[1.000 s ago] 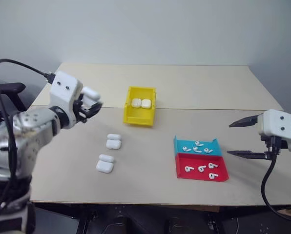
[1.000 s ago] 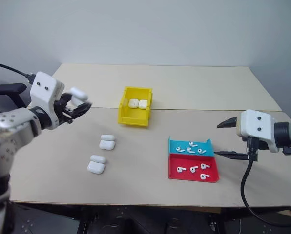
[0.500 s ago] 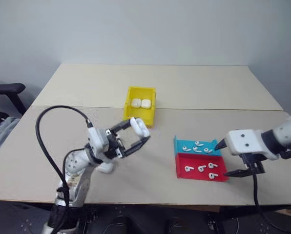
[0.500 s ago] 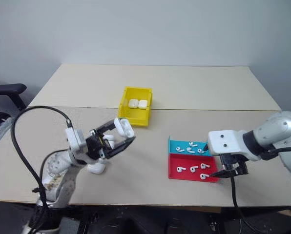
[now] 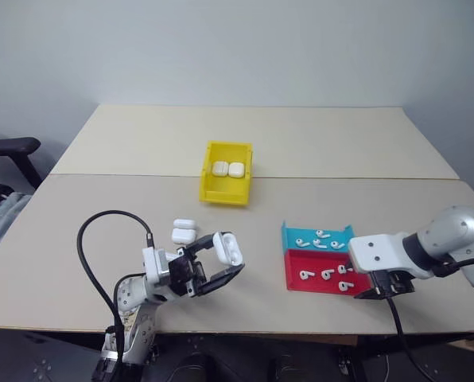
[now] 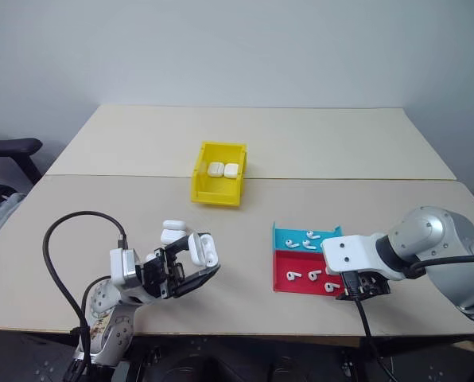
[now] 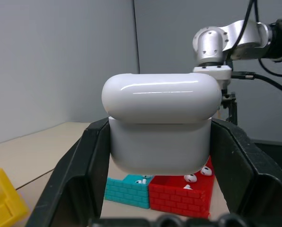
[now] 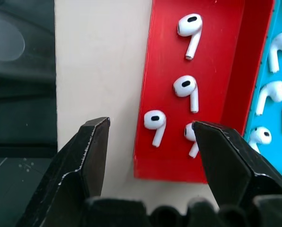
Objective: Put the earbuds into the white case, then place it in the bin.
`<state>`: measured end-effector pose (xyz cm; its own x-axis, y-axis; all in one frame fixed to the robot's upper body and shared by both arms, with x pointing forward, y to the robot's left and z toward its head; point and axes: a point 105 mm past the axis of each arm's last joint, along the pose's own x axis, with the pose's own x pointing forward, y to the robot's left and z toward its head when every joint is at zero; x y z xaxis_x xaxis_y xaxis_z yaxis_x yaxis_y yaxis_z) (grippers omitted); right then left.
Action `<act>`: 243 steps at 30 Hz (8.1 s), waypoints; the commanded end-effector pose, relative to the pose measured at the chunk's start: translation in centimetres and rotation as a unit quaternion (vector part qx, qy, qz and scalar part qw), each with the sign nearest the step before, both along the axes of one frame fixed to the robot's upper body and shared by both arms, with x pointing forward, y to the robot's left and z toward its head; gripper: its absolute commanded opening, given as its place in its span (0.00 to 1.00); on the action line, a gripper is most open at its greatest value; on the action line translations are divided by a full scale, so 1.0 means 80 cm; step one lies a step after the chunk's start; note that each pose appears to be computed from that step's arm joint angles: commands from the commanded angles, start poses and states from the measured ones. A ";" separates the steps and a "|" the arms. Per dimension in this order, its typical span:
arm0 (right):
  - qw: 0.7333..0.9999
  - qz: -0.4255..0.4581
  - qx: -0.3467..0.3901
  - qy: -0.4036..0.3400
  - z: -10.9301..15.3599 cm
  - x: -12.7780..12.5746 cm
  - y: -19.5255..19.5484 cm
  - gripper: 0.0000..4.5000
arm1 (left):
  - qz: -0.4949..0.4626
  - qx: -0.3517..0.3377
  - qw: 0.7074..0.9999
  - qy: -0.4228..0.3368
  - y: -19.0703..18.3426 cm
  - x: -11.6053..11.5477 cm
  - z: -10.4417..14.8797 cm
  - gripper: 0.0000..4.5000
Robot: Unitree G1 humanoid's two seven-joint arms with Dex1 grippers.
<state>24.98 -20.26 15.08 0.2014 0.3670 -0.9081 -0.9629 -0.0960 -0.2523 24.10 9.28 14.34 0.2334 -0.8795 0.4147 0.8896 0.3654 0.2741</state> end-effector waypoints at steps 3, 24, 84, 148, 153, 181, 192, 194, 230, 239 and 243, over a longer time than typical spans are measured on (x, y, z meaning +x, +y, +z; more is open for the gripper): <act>1.000 0.016 -0.014 0.002 -0.005 -0.001 0.003 0.60 | 0.000 -0.004 0.999 -0.033 -0.001 -0.006 0.010 0.63; 0.999 0.024 -0.043 -0.010 -0.030 0.016 -0.001 0.53 | 0.013 0.000 0.999 -0.035 0.003 -0.002 0.021 0.63; 0.945 0.006 0.280 -0.166 0.136 0.026 0.046 0.15 | -0.063 -0.058 0.994 -0.072 -0.028 -0.005 0.087 0.63; 0.774 0.243 0.569 -0.133 0.151 -0.013 0.146 0.49 | -0.129 0.009 0.990 -0.054 -0.046 0.012 0.066 0.63; 0.859 0.137 0.470 -0.151 0.144 0.033 0.105 0.49 | -0.105 0.045 0.993 -0.040 -0.026 0.016 0.036 0.63; 0.978 0.181 -0.085 -0.064 0.017 0.131 -0.014 0.49 | -0.055 0.074 0.995 -0.023 -0.014 0.008 0.011 0.63; 0.973 0.205 -0.089 -0.053 -0.002 0.134 -0.010 0.49 | -0.054 0.084 0.995 -0.025 -0.012 0.011 0.013 0.63; 0.973 0.208 -0.088 -0.052 -0.005 0.134 -0.009 0.49 | -0.053 0.085 0.995 -0.026 -0.012 0.012 0.014 0.63; 0.970 0.211 -0.104 -0.062 -0.018 0.141 -0.010 0.38 | -0.050 0.088 0.995 -0.026 -0.011 0.009 0.014 0.63; 0.970 0.209 -0.109 -0.063 -0.021 0.141 -0.013 0.30 | -0.049 0.089 0.994 -0.027 -0.011 0.010 0.014 0.63; 0.971 0.204 -0.107 -0.068 -0.021 0.143 -0.012 0.30 | -0.050 0.091 0.994 -0.027 -0.011 0.010 0.014 0.63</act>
